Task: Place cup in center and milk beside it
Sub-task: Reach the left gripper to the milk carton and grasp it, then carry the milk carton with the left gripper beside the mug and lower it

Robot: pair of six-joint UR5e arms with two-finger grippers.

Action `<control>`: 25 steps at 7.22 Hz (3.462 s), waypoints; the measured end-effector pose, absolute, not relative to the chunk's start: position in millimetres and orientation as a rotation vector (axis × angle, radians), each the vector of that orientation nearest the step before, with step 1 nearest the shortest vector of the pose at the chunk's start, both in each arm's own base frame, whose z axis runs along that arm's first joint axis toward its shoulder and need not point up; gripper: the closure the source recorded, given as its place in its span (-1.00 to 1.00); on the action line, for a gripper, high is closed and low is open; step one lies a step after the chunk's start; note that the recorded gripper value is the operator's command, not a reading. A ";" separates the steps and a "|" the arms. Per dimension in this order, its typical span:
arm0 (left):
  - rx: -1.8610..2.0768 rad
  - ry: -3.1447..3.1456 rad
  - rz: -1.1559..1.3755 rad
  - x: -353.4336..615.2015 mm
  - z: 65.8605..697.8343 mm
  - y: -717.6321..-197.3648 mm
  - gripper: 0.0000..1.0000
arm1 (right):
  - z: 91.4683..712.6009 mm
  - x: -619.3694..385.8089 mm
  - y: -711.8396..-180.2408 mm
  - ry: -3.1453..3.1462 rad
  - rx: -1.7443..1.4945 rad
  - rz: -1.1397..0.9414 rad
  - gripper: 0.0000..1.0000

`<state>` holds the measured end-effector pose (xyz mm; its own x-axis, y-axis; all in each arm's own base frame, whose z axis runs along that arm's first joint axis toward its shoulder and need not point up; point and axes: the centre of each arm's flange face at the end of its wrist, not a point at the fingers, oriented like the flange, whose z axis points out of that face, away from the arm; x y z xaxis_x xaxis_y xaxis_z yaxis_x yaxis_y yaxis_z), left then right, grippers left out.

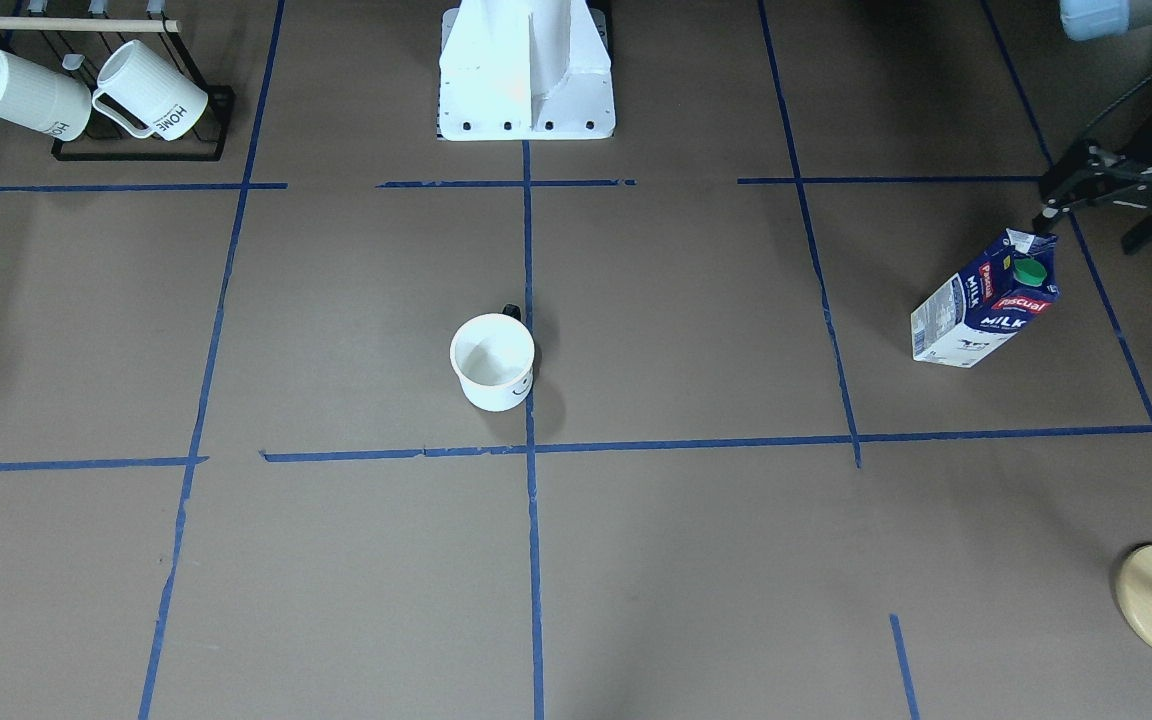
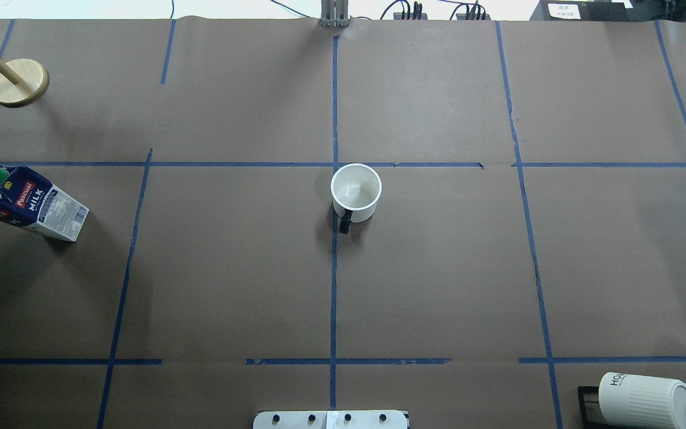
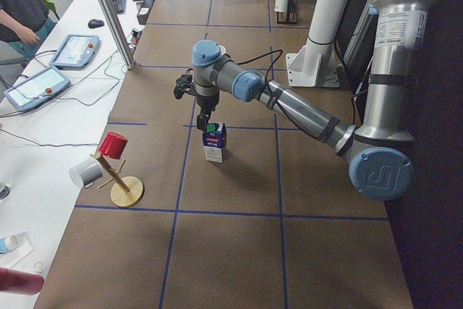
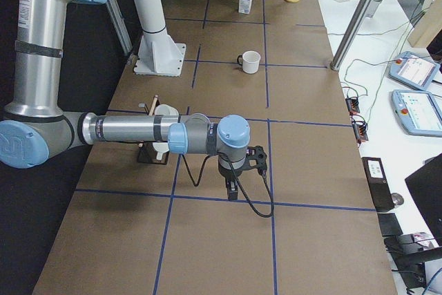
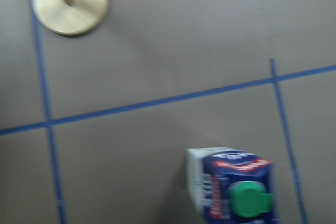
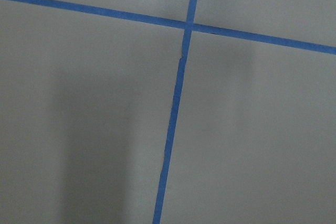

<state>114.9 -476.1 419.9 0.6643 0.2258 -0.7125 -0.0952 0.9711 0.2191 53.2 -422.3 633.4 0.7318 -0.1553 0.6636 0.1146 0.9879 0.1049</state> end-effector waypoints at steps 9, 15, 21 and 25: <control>0.063 0.805 0.176 179.1 485.9 -486.4 -0.32 | 634.8 52.6 -422.0 -0.735 0.056 -0.150 -1.00; 0.105 0.827 0.192 189.2 438.4 -501.3 0.29 | 636.0 52.6 -421.5 -0.735 0.054 -0.151 -1.00; -0.017 0.833 0.049 350.2 194.0 -536.7 0.27 | 636.8 52.6 -420.6 -0.736 0.052 -0.150 -1.00; -0.018 0.845 0.008 479.2 117.1 -541.2 0.24 | 638.0 52.5 -420.5 -0.737 0.049 -0.149 -1.00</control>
<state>479.2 -541.2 117.1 0.6639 0.0002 -0.7479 -0.0142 0.9998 -0.0124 52.5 -420.5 638.0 0.7306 -0.1531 0.6655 0.1184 0.9882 0.0973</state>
